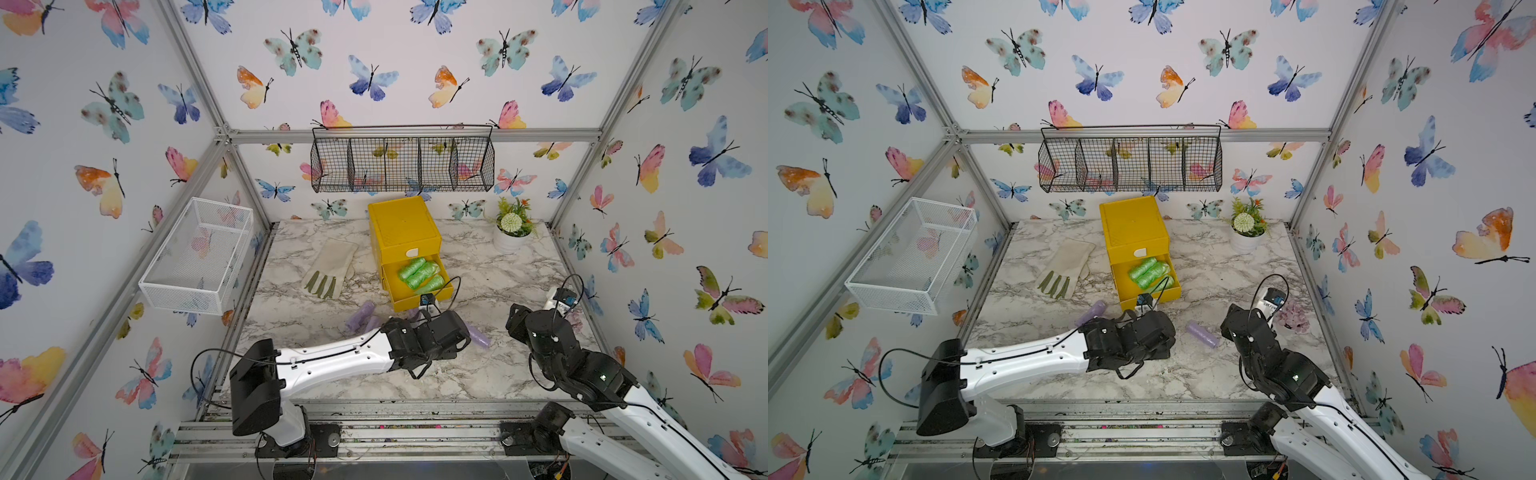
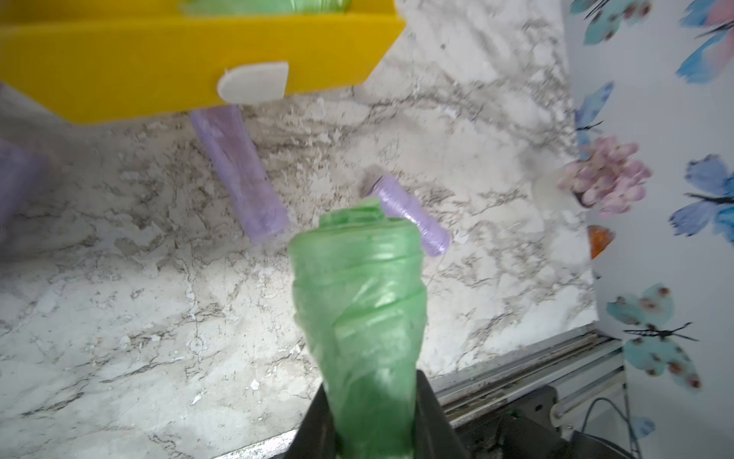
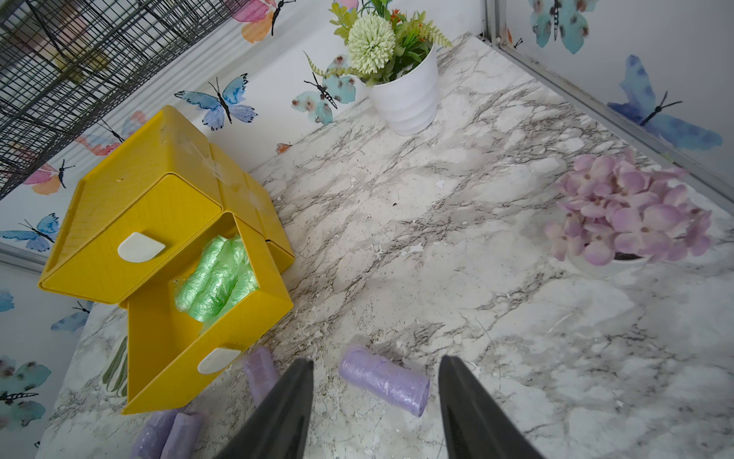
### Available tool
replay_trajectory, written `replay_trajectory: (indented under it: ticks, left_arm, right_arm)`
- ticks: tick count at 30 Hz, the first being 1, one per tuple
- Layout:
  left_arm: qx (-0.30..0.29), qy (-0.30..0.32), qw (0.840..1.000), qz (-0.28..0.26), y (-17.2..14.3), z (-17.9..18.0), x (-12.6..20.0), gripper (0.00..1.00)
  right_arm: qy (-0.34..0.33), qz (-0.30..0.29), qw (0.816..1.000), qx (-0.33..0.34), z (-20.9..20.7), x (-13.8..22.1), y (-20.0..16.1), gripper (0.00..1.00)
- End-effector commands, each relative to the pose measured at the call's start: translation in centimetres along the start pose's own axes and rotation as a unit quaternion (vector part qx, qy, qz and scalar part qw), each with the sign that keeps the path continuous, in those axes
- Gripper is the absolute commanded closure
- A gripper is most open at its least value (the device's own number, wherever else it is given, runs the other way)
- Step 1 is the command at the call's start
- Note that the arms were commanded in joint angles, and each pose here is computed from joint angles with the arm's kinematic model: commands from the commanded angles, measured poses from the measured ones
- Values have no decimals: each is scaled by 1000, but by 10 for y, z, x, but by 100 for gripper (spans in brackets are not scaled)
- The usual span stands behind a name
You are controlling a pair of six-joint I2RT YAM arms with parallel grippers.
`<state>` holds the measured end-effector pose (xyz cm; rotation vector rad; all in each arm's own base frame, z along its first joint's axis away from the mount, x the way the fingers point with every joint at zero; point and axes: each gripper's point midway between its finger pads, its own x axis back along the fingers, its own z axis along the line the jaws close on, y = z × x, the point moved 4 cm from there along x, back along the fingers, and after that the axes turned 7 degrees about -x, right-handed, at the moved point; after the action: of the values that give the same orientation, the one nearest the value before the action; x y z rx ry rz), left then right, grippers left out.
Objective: Sort the rolls of trash bags by color and place them into the drawer
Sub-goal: Pick up the roll of trash bags from the center of the board.
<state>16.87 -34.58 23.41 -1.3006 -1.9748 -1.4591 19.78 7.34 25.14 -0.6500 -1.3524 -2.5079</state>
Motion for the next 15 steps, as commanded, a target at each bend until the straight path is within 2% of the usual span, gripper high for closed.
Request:
replay_trajectory:
  ticks: [1,8,15]
  left_arm:
    - [2,38,997,-68,34,18,23,78]
    - [40,65,993,-90,84,55,23,78]
    - [62,77,992,-74,109,86,6,80]
  right_arm:
    - [6,5,1000,3,2,-5,-4,44]
    - [15,19,1000,1,5,-5,-8,44]
    - [23,29,999,-4,5,-7,-14,44]
